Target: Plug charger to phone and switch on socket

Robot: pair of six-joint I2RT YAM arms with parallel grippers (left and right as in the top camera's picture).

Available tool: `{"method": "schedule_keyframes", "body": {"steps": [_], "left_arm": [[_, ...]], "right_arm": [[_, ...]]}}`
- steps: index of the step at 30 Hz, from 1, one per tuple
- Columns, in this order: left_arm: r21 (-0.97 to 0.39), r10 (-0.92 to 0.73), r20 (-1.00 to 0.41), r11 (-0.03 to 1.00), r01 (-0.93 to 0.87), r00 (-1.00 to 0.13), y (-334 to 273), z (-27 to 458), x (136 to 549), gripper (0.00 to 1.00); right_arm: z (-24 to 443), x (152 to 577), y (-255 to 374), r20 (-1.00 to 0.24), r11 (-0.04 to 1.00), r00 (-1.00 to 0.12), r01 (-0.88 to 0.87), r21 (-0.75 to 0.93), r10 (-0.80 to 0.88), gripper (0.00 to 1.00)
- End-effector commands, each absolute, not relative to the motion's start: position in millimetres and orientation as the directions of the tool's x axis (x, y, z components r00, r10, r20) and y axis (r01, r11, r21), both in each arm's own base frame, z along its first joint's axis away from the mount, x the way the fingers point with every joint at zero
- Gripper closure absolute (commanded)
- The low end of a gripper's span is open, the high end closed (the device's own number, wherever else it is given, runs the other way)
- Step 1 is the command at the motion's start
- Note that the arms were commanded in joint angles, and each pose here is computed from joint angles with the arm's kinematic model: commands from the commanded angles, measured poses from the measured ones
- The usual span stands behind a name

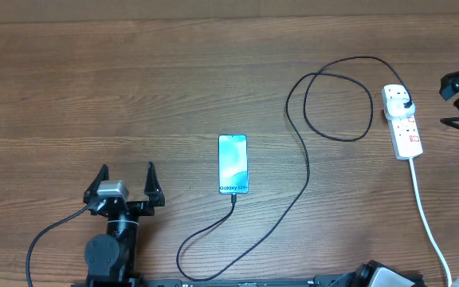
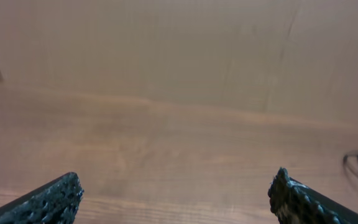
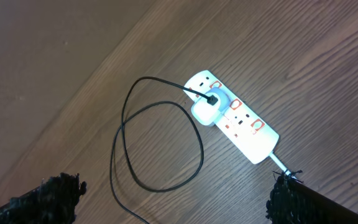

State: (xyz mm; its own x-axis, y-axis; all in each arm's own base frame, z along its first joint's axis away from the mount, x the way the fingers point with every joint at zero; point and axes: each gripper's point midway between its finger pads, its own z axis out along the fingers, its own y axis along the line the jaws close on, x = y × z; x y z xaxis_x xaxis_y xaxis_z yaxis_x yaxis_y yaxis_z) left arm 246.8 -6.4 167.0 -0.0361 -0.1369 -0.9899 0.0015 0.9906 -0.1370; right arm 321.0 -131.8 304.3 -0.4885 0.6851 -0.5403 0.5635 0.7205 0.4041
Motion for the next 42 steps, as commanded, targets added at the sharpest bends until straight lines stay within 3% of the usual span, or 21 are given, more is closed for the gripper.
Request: {"method": "schedule_keyframes", "body": {"steps": [1, 42], "left_arm": [[-0.073, -0.071, -0.995, 0.997, 0.020, -0.077, -9.1, 156.2, 245.8, 0.01], [-0.055, -0.053, -0.996, 0.998, 0.021, -0.076, -7.0, 156.3, 246.0, 0.00]], "right_arm": [[312.9, 322.4, -132.4, -0.561, 0.727, -0.477, 0.556, 0.403, 0.676, 0.00], [312.9, 322.4, -132.4, -0.561, 0.727, -0.477, 0.556, 0.403, 0.676, 0.00]]}}
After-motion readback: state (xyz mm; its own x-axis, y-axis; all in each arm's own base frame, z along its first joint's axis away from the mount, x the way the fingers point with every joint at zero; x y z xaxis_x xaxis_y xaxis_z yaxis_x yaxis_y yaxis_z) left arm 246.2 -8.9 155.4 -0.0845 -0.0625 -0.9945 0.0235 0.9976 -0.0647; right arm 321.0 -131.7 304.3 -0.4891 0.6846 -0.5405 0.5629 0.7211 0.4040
